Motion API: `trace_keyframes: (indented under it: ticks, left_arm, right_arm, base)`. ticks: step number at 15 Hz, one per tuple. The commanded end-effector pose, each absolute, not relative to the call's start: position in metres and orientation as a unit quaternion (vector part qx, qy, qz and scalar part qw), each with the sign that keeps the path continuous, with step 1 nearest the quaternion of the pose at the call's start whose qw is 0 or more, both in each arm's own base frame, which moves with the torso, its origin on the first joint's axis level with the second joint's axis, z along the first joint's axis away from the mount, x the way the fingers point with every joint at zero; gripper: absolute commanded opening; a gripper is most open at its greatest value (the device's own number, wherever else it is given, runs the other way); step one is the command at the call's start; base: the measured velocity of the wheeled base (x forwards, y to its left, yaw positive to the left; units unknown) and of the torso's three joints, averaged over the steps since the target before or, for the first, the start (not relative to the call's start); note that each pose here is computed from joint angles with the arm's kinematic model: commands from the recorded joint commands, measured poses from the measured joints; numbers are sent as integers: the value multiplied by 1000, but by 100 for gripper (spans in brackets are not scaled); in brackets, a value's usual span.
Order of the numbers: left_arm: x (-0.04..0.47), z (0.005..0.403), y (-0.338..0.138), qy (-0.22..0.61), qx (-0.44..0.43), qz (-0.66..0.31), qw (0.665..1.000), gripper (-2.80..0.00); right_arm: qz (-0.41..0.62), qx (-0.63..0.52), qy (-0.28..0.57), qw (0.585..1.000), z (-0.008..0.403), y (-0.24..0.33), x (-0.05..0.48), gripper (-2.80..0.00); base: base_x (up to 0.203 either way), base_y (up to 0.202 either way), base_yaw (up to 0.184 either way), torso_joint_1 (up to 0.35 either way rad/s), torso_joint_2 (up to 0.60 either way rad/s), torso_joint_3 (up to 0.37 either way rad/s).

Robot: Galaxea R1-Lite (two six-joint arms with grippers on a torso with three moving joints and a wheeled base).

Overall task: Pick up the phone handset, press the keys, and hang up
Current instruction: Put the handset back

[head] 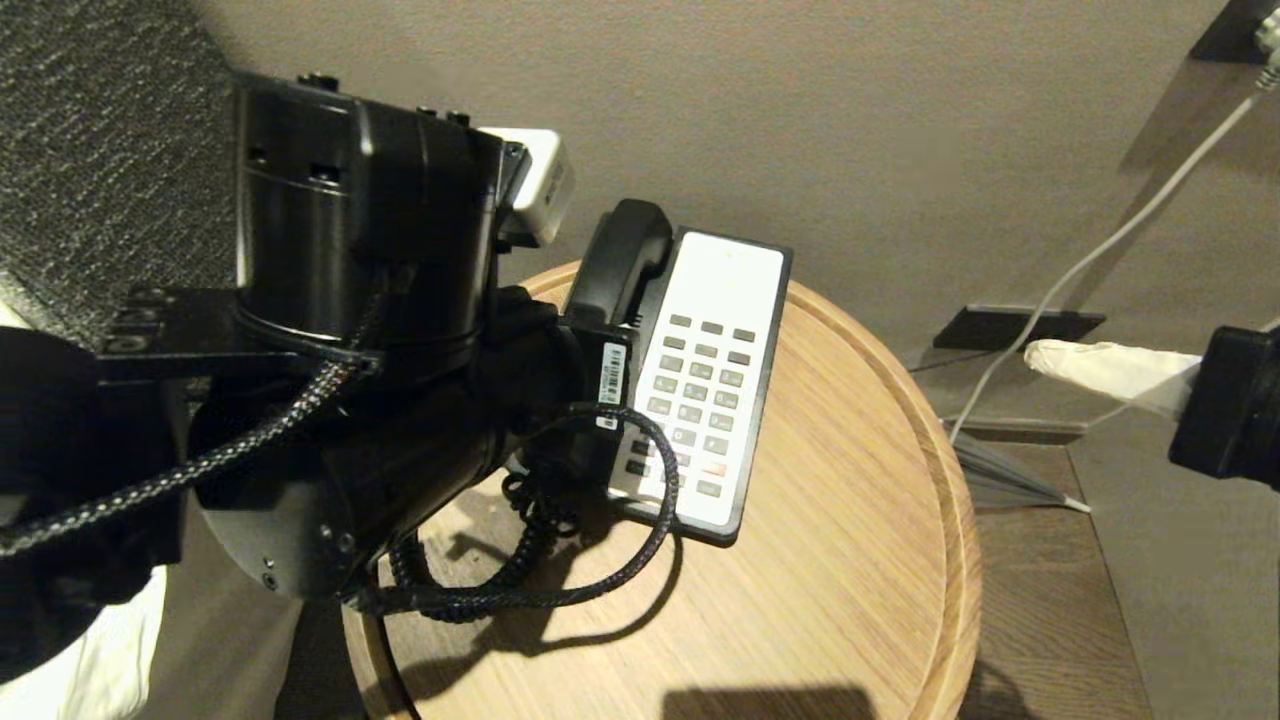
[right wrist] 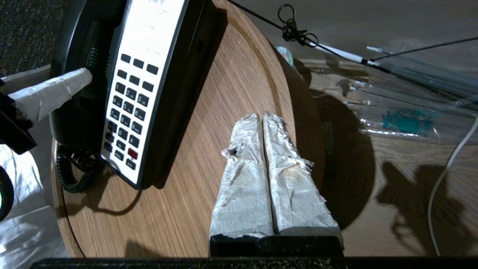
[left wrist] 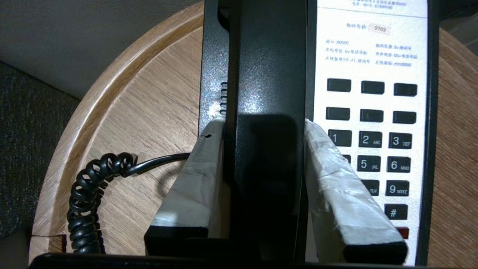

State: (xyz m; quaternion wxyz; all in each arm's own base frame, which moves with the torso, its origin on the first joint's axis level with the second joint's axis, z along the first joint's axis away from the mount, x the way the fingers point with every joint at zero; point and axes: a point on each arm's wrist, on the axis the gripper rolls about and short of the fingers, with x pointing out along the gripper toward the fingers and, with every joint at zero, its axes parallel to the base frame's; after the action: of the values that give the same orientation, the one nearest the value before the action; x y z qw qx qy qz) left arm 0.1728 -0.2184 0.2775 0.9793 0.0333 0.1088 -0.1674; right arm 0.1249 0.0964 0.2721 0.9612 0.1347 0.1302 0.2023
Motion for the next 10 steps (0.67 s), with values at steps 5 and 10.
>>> trace_keyframes:
  ticks: [5,10]
  left_arm:
    - [179,275,-218,112,33,-155,981,-280]
    - [179,274,-218,113,34,-156,981,-280]
  right_arm:
    - [201,133,135,961,267,95,124,-280]
    - [201,131,138,961,266,96,124,-280]
  base:
    - [0,0,0,0,0,0]
    - [0,0,0,0,0,0]
